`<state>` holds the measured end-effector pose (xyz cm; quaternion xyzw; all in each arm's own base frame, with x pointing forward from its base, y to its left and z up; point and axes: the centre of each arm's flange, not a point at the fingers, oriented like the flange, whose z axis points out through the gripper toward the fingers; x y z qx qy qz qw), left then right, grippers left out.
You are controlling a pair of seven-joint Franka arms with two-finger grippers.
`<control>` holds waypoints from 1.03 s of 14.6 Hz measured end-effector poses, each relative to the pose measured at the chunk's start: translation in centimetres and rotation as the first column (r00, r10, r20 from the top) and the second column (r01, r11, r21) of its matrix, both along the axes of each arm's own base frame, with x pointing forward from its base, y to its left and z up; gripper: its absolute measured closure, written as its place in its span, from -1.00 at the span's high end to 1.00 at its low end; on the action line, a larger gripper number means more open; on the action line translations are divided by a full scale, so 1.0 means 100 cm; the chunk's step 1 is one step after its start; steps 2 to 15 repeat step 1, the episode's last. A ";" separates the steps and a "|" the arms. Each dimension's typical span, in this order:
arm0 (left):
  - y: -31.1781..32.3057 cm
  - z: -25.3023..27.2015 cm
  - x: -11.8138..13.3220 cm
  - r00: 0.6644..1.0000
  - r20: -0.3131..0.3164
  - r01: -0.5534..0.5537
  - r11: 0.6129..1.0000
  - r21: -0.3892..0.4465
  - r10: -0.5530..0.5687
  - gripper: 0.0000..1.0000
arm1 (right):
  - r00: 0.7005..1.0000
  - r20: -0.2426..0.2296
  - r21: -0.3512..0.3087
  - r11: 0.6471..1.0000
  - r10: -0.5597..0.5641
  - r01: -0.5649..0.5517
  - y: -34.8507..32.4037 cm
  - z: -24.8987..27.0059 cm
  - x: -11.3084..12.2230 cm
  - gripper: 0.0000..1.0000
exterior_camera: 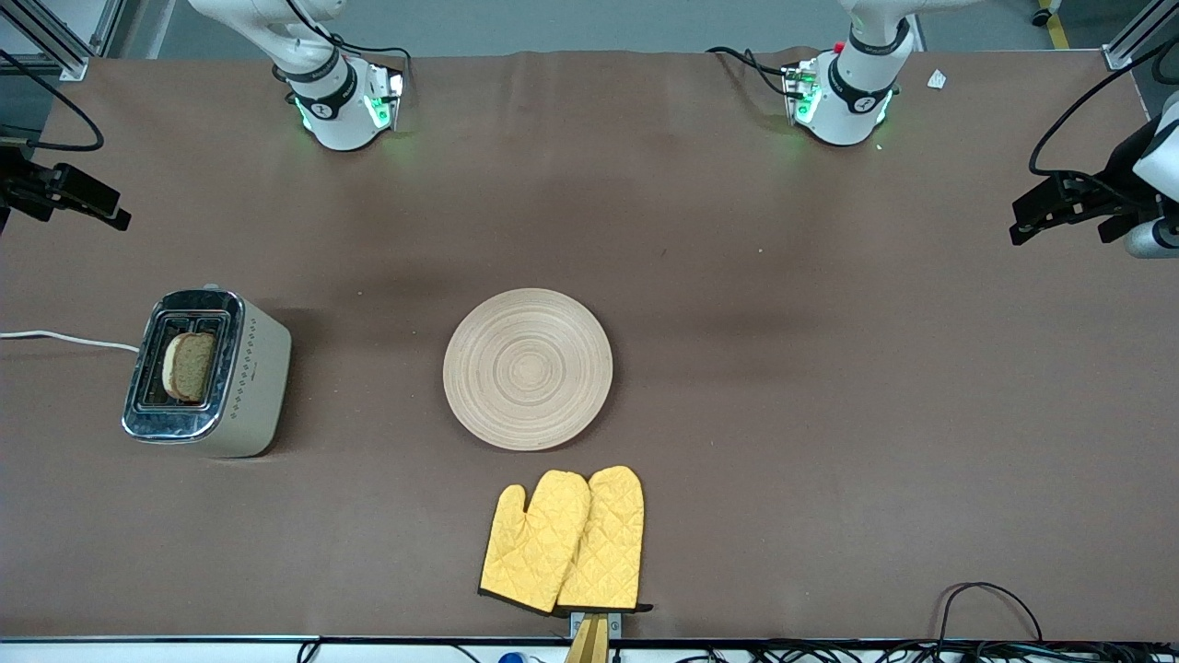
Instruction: Move plate and put bread in toaster
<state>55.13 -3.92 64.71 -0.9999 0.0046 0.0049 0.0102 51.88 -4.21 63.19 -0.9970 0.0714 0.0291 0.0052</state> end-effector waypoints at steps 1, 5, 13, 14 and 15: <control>-0.001 0.000 0.000 1.000 0.000 0.001 1.000 0.000 -0.001 1.00 | 1.000 0.000 0.000 1.000 0.001 -0.001 0.000 0.000 0.000 1.00; -0.001 0.000 0.000 1.000 0.000 0.001 1.000 0.000 -0.001 1.00 | 1.000 0.000 0.000 1.000 0.001 -0.001 0.000 0.000 0.000 1.00; -0.001 0.000 0.000 1.000 0.000 0.001 1.000 0.000 -0.001 1.00 | 1.000 0.000 0.000 1.000 0.001 -0.001 0.000 0.000 0.000 1.00; -0.001 0.000 0.000 1.000 0.000 0.001 1.000 0.000 -0.001 1.00 | 1.000 0.000 0.000 1.000 0.001 -0.001 0.000 0.000 0.000 1.00; -0.001 0.000 0.000 1.000 0.000 0.001 1.000 0.000 -0.001 1.00 | 1.000 0.000 0.000 1.000 0.001 -0.001 0.000 0.000 0.000 1.00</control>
